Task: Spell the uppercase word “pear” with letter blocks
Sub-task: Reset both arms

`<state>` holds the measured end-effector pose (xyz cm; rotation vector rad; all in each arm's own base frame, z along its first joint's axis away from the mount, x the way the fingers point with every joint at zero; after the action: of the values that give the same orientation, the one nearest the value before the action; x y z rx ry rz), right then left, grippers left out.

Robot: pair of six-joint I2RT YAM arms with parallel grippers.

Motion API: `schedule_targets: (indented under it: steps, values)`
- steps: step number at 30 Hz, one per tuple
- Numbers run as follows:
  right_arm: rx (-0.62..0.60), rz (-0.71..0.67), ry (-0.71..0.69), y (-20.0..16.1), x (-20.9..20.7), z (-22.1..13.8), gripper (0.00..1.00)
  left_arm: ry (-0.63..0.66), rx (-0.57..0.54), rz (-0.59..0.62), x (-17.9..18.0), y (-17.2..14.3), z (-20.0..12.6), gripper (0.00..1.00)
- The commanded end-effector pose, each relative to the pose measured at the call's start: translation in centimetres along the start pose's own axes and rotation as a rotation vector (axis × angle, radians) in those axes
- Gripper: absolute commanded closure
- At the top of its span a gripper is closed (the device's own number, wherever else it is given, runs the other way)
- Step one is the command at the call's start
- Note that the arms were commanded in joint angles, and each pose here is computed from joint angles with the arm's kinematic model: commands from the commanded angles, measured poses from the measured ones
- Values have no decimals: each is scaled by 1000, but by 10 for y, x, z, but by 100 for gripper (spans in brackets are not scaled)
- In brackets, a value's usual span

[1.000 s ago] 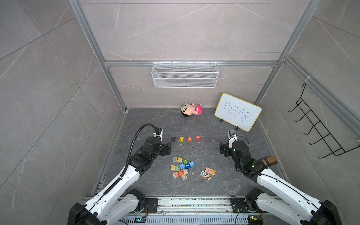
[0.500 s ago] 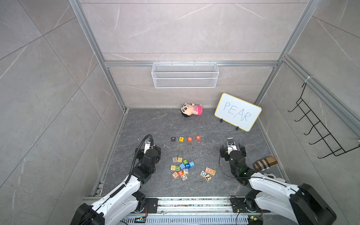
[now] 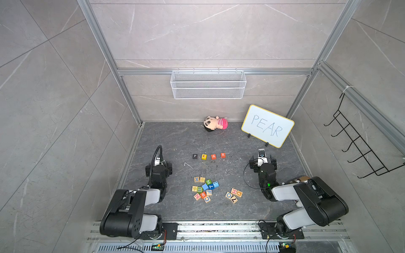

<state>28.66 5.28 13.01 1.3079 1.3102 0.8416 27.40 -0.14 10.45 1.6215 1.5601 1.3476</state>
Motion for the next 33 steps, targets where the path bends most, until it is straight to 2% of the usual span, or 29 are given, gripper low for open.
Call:
schedule_targets:
  steps: [1, 6, 9, 13, 16, 23, 25, 33]
  values:
    - [-31, 72, 87, 4, 1, -2, 1, -21, -164, -31, 0, 29, 3, 1]
    - [-11, 139, 176, -5, -8, 3, 1, -145, -236, 5, -8, 23, -8, 1]
    - [0, 135, 198, -9, -6, 12, 1, -154, -255, 6, -9, 19, -8, 1]
    - [30, 167, 99, -9, -14, 18, 1, -175, -263, 4, -10, 14, -5, 1]
    - [100, 204, 103, -8, -20, 30, 1, -187, -233, 1, -10, 14, -2, 1]
    - [100, 207, 107, -9, -21, 30, 1, -82, -60, -120, 14, 21, 28, 0]
    - [98, 208, 107, -8, -21, 30, 1, -39, -45, -148, 20, 21, 31, 0]
    - [101, 207, 107, -9, -21, 30, 1, -37, -40, -155, 21, 21, 32, 0]
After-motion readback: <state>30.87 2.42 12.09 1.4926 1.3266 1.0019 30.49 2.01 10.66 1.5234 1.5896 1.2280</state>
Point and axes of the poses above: each gripper's point midway between its finger pads, its own z axis out along the fingers, its own x axis along the line the jaws close on, y = z × x, the point moved 8 cm from there along -z, back along the fingers, and after that the axes turned 6 degrees about z, right-handed, at the moved point
